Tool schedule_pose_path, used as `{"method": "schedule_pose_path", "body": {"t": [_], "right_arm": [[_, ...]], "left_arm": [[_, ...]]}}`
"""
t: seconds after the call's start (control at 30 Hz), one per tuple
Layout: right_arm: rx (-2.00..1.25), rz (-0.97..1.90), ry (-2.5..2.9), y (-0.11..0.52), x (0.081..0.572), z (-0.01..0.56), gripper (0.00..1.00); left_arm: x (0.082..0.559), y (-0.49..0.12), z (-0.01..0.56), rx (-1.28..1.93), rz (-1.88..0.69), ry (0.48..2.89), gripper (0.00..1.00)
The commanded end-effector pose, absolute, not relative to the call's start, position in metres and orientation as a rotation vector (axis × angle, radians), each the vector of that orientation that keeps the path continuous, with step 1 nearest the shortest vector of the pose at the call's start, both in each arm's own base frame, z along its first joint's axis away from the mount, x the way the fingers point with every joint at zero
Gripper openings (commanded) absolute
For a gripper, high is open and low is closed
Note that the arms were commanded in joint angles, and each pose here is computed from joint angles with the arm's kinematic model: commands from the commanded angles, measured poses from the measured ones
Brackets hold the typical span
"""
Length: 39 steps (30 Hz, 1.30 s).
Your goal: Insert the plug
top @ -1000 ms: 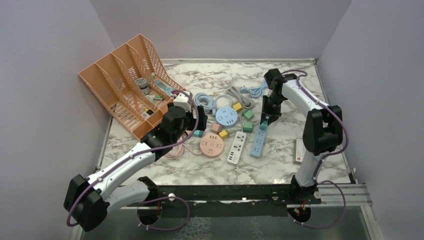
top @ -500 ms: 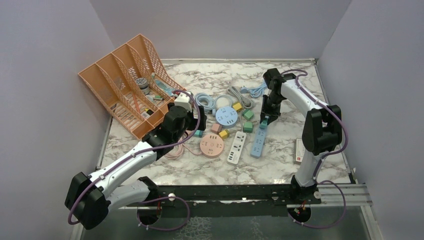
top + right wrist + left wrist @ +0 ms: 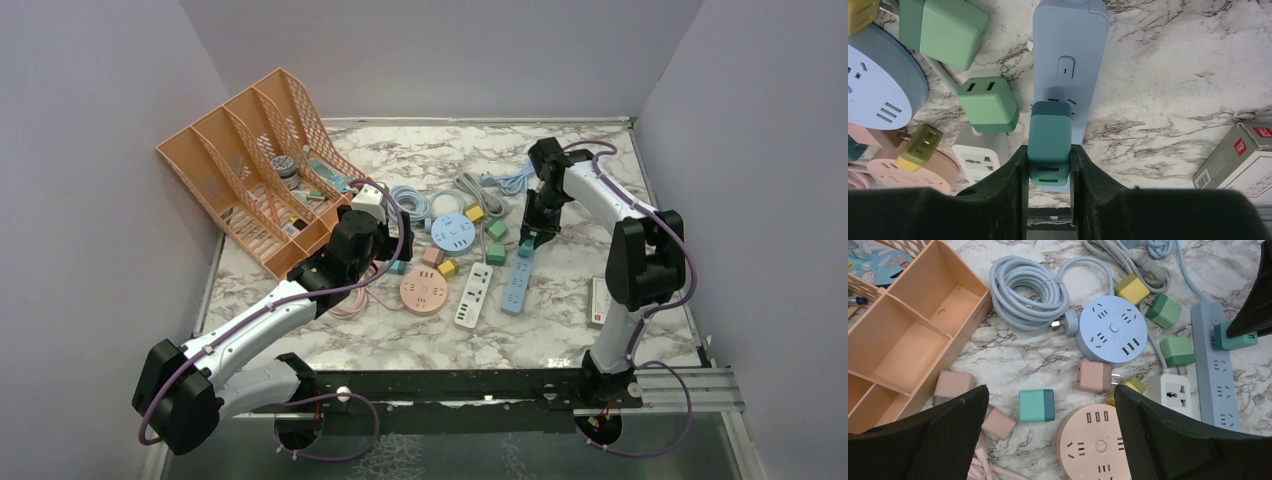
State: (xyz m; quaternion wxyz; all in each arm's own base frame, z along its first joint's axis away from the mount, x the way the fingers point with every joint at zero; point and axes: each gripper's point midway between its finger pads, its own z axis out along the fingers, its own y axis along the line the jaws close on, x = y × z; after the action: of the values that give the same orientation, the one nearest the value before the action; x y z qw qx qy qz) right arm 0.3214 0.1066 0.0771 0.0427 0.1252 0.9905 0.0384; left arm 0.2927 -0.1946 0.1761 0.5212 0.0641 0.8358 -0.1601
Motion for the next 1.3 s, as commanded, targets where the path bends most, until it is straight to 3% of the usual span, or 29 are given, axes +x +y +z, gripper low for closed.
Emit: {"method": "schedule_pose_path", "body": {"t": [0.0, 1.07, 1.27], "right_arm": [[0.409, 0.092, 2.994, 0.104, 0.333, 0.051, 0.01], [0.522, -0.255, 3.091, 0.092, 0.305, -0.035, 0.01], [0.508, -0.234, 3.038, 0.093, 0.32, -0.024, 0.01]], "left_arm": [[0.299, -0.192, 0.191, 0.129, -0.368, 1.966, 0.99], [0.298, -0.188, 0.182, 0.114, -0.342, 2.002, 0.99], [0.298, -0.187, 0.184, 0.111, -0.334, 2.001, 0.99]]}}
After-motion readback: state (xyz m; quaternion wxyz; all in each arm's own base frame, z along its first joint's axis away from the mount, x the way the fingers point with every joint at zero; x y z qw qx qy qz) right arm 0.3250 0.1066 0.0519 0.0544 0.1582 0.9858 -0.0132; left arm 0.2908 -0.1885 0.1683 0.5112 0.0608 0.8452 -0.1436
